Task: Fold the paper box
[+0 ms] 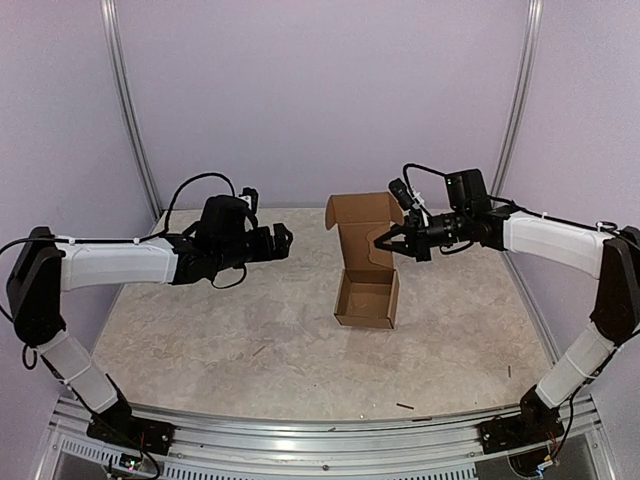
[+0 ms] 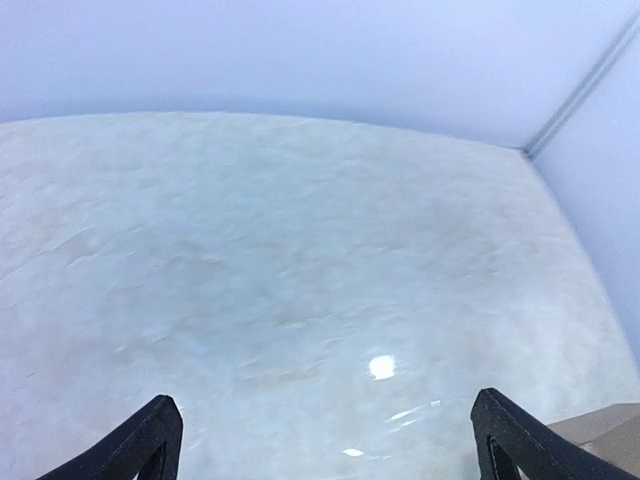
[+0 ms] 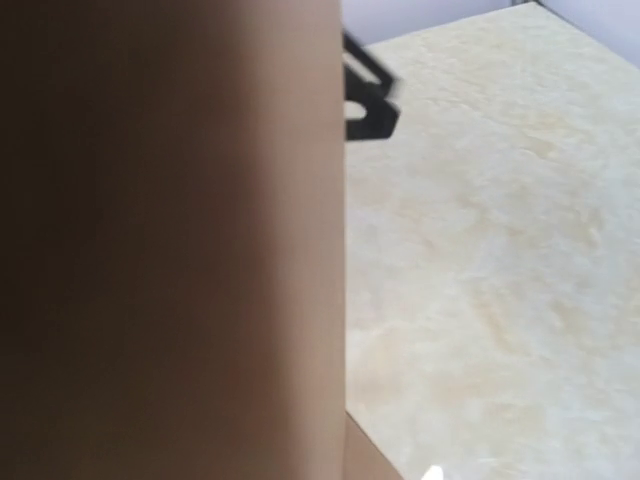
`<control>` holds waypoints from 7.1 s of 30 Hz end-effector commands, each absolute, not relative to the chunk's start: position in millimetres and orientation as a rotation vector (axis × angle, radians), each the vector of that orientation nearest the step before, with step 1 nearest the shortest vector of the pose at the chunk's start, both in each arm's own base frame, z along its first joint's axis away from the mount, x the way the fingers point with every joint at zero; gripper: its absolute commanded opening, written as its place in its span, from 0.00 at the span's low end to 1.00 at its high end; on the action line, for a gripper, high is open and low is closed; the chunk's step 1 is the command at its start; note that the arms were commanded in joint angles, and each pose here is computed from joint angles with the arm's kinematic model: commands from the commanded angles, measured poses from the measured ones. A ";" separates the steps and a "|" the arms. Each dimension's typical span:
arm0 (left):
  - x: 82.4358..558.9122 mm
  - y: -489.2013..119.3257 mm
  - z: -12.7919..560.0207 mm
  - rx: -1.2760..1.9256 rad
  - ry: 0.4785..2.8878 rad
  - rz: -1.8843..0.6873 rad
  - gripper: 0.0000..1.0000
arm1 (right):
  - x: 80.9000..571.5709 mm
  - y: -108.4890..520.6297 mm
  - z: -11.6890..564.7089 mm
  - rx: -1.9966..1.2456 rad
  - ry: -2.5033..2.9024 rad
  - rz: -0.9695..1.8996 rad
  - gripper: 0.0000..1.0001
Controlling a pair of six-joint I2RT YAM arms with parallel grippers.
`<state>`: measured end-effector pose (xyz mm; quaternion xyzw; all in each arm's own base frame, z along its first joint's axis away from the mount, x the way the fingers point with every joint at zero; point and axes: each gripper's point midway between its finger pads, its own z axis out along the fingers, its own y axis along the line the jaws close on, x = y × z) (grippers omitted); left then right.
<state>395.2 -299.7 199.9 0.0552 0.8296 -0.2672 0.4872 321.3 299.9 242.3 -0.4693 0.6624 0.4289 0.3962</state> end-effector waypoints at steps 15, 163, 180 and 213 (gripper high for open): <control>319.5 -243.8 212.1 0.466 2.108 -0.342 0.99 | 363.7 308.5 215.2 -1.222 1.631 0.988 0.08; 332.5 -397.3 59.5 0.365 2.158 -1.017 0.98 | 257.5 340.6 95.6 -1.840 1.897 0.190 0.79; 345.3 -393.9 41.2 0.377 2.215 -0.996 0.98 | 218.9 334.2 113.8 -1.989 1.843 0.373 1.00; 349.3 -414.6 61.1 0.475 2.185 -1.089 0.96 | 247.2 318.8 80.7 -1.808 2.005 0.671 1.00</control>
